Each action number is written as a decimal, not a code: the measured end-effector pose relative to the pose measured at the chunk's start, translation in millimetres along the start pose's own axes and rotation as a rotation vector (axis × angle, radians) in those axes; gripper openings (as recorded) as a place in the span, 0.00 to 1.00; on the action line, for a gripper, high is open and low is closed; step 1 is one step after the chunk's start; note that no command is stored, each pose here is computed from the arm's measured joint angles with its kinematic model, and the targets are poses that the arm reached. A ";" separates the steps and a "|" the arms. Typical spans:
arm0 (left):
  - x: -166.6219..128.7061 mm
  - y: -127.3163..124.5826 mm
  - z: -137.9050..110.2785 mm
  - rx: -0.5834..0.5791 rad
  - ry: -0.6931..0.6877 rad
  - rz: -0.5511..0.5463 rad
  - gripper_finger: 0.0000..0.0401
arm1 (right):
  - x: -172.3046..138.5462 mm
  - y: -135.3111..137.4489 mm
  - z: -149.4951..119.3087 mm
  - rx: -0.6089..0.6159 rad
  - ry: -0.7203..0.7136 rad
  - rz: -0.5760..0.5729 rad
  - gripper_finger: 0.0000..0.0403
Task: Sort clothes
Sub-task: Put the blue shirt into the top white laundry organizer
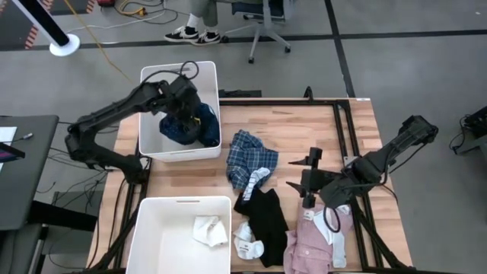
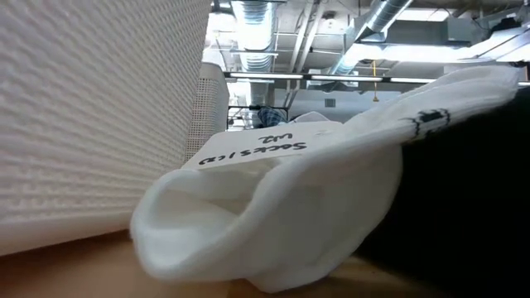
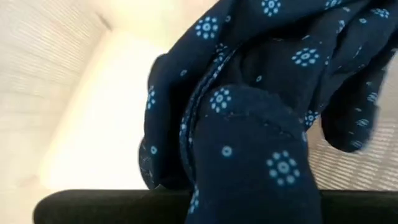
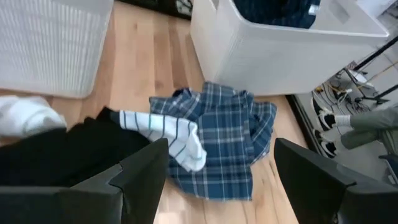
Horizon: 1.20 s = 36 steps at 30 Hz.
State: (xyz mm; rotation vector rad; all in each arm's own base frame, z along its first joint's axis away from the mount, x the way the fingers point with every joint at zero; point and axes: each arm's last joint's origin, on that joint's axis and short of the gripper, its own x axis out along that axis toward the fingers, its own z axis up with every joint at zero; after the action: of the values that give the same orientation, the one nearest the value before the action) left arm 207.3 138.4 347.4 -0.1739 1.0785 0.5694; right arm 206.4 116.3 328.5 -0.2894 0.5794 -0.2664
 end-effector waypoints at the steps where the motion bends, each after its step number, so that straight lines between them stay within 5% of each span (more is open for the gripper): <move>1: 0.3 1.6 -0.7 -0.013 0.003 -0.039 0.09 | 0.0 0.2 0.3 0.006 -0.003 0.001 0.77; 11: 0.9 19.0 -8.3 -0.168 0.040 -0.266 0.09 | -0.5 3.0 2.0 0.012 -0.019 0.011 0.76; 28: 35.8 50.0 -9.8 -0.458 0.208 -0.270 0.15 | -1.5 4.2 3.4 0.020 -0.034 0.018 0.76; 36: 48.6 63.9 -14.2 -0.510 0.284 -0.149 0.10 | 0.0 5.5 3.0 0.007 -0.029 0.016 0.76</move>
State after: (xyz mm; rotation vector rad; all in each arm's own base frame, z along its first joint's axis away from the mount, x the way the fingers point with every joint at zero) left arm 179.9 203.8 307.2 -0.7934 1.1641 0.6899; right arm 209.0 121.9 329.1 -0.2811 0.5521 -0.2486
